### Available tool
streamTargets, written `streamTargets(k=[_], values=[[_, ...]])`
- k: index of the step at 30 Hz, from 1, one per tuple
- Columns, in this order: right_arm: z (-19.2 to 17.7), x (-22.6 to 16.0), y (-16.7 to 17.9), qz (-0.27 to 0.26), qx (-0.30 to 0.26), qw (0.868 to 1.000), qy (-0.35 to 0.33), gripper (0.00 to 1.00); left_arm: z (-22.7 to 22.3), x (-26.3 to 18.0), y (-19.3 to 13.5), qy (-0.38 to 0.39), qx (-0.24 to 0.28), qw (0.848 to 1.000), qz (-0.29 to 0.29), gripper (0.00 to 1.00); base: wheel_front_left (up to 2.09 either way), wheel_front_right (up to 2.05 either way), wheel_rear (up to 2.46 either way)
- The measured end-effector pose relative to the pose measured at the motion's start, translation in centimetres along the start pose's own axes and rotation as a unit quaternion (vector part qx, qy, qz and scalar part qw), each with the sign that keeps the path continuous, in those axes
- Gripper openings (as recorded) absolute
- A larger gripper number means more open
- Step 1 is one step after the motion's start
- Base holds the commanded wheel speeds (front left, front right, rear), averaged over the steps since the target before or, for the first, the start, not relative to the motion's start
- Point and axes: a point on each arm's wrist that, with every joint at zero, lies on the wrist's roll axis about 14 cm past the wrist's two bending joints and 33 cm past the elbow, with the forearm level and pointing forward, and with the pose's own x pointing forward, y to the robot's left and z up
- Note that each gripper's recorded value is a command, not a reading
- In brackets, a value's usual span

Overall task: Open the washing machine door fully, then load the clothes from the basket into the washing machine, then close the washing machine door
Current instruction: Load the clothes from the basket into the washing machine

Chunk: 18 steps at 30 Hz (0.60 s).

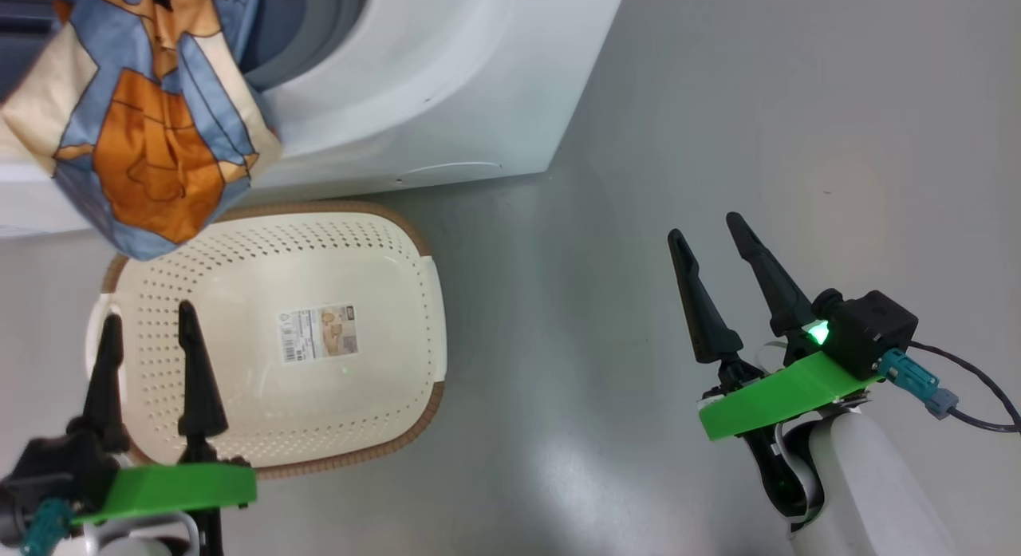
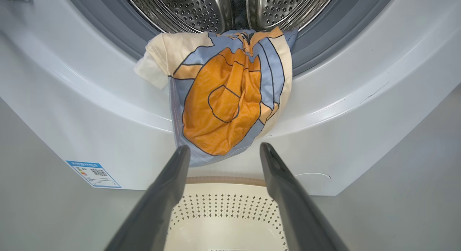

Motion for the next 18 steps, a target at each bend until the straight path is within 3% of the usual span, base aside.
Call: streamTargets(k=[18], values=[[-1.6, 0.1, -2.5, -0.029, -0.002, 0.999, 0.015, 1.0, -3.3, 7.4, -2.4, 0.025, -0.024, 0.998, -0.042, 1.0, 0.0, 0.0, 0.0]])
